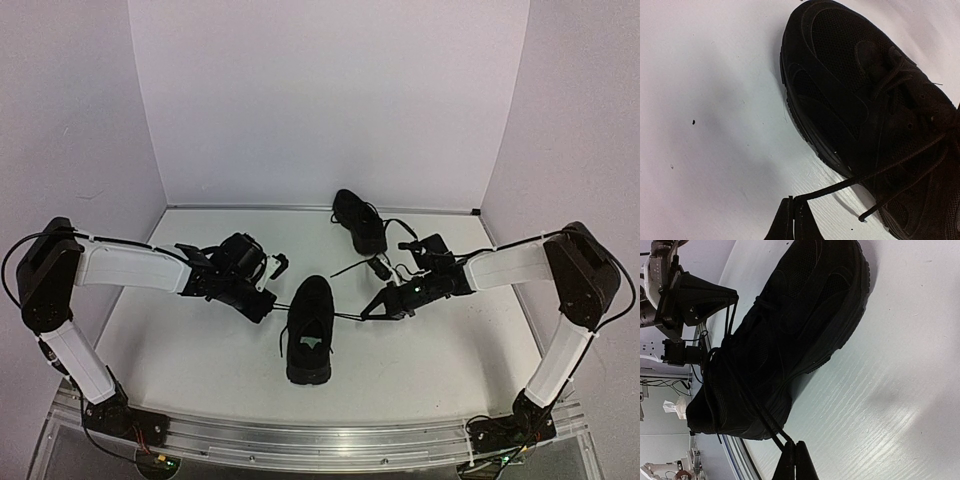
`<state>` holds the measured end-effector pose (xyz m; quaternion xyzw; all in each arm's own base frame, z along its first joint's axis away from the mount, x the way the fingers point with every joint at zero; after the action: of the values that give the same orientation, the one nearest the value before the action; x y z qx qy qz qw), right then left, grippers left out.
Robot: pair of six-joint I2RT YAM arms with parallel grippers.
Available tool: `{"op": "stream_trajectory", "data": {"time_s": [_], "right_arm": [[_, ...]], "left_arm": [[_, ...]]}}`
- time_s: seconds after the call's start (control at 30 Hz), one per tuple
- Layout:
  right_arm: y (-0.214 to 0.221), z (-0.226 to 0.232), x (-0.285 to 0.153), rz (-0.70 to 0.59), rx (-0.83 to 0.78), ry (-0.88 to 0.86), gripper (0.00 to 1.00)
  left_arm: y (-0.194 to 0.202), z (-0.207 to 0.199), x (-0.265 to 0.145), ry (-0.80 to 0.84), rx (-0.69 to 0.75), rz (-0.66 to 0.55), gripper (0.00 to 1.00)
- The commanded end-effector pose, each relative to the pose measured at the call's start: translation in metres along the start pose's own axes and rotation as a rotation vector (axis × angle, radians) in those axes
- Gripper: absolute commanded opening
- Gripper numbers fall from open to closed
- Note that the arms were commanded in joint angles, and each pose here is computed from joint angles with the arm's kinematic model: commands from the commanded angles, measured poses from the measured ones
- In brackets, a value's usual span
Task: Tie the shoes
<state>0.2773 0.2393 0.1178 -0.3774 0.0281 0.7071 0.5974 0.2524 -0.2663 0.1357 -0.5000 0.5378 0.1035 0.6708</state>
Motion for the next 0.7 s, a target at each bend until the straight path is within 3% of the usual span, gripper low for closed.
{"op": "stream_trajectory", "data": {"time_s": [0.0,0.23,0.47,0.5,0.53,0.6,0.67], "right_arm": [[0.012,-0.022,-0.013,0.02,0.091,0.105,0.0],[0.009,-0.018,-0.014,0.013,0.086,0.082,0.0],[-0.027,0.014,-0.02,-0.059,-0.003,-0.006,0.0],[-0.034,0.021,-0.021,-0.069,-0.02,-0.021,0.05],[-0.042,0.029,-0.022,-0.081,-0.039,-0.035,0.16],[-0.056,0.044,-0.023,-0.101,-0.076,-0.061,0.39],[-0.069,0.058,-0.027,-0.125,-0.107,-0.079,0.54]], "left_arm": [[0.014,0.038,-0.005,-0.178,-0.074,0.077,0.0],[0.01,0.036,-0.007,-0.161,-0.076,0.067,0.0],[-0.023,0.016,-0.025,-0.013,-0.019,-0.058,0.0],[-0.029,0.014,-0.029,-0.005,-0.007,-0.079,0.0],[-0.036,0.011,-0.034,0.017,0.005,-0.1,0.04],[-0.049,0.005,-0.042,0.057,0.025,-0.138,0.2],[-0.062,0.001,-0.051,0.089,0.038,-0.174,0.35]]}}
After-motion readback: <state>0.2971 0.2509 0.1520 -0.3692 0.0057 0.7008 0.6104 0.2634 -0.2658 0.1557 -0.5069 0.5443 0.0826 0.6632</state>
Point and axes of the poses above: each gripper's point midway between its finger pads, its own x axis out along the fingers, its own z axis along the line the jaws close on, y = z × x, the point moved 8 cm from there along -x, back along the fingers, and after that the axes turned 2 degrees about -x, right-handed, at the moved point
